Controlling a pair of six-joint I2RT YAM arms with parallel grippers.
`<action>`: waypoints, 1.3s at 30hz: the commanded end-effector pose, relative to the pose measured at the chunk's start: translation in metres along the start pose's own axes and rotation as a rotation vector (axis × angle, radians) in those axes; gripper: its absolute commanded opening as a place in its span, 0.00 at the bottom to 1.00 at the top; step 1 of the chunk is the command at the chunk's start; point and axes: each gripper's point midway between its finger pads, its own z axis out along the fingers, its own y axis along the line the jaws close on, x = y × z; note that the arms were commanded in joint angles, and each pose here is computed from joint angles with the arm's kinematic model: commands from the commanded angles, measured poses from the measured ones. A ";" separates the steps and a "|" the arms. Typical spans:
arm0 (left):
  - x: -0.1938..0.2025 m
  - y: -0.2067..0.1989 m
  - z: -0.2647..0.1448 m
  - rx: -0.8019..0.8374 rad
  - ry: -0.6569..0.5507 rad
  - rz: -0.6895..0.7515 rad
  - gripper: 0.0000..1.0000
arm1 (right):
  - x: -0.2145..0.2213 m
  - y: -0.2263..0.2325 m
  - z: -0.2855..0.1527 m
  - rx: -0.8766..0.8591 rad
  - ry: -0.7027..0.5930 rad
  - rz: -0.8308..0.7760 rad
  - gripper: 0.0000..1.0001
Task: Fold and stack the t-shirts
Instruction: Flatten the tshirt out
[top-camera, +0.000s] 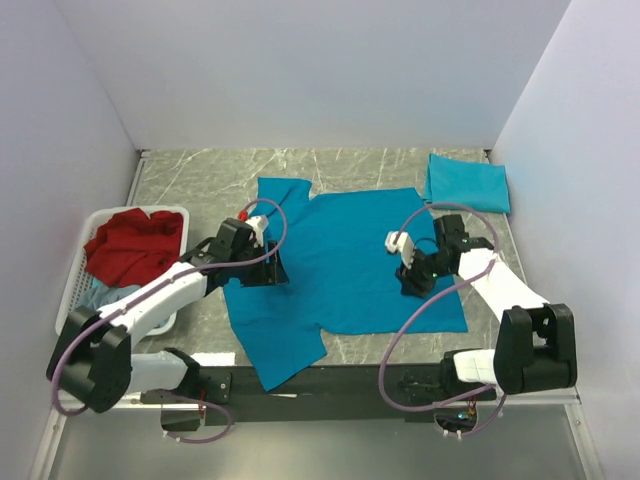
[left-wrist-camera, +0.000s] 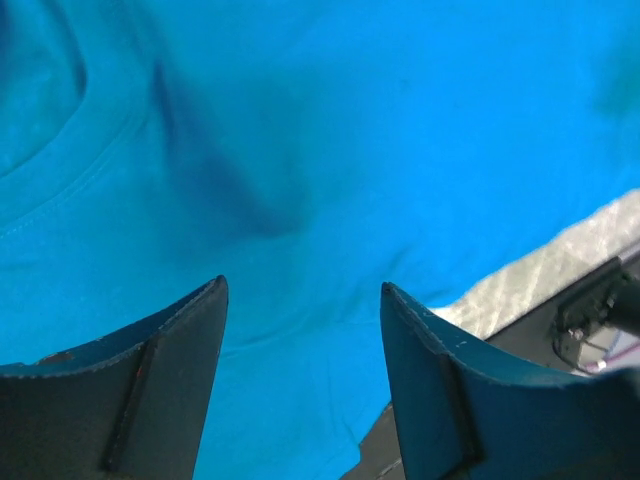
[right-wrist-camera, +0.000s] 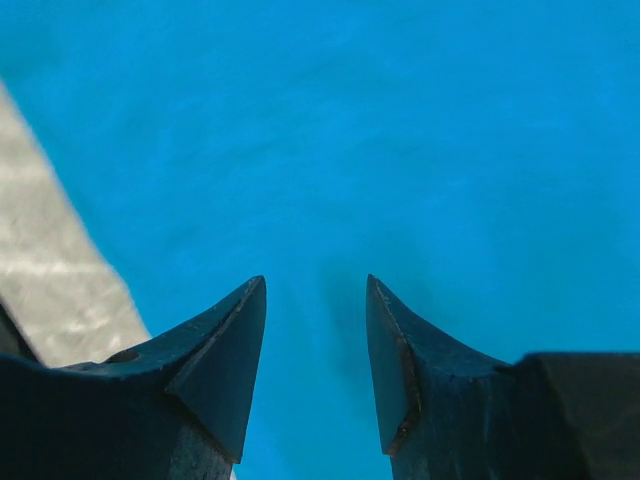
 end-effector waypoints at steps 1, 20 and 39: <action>-0.004 0.005 0.015 -0.029 -0.020 -0.053 0.65 | -0.003 0.017 0.002 -0.049 -0.042 -0.163 0.52; 0.012 0.057 0.089 -0.264 0.144 -0.200 0.00 | -0.013 0.013 0.003 -0.033 -0.053 -0.114 0.49; -0.044 0.005 -0.030 0.032 -0.205 -0.239 0.53 | -0.036 -0.071 -0.031 0.225 -0.100 0.219 0.50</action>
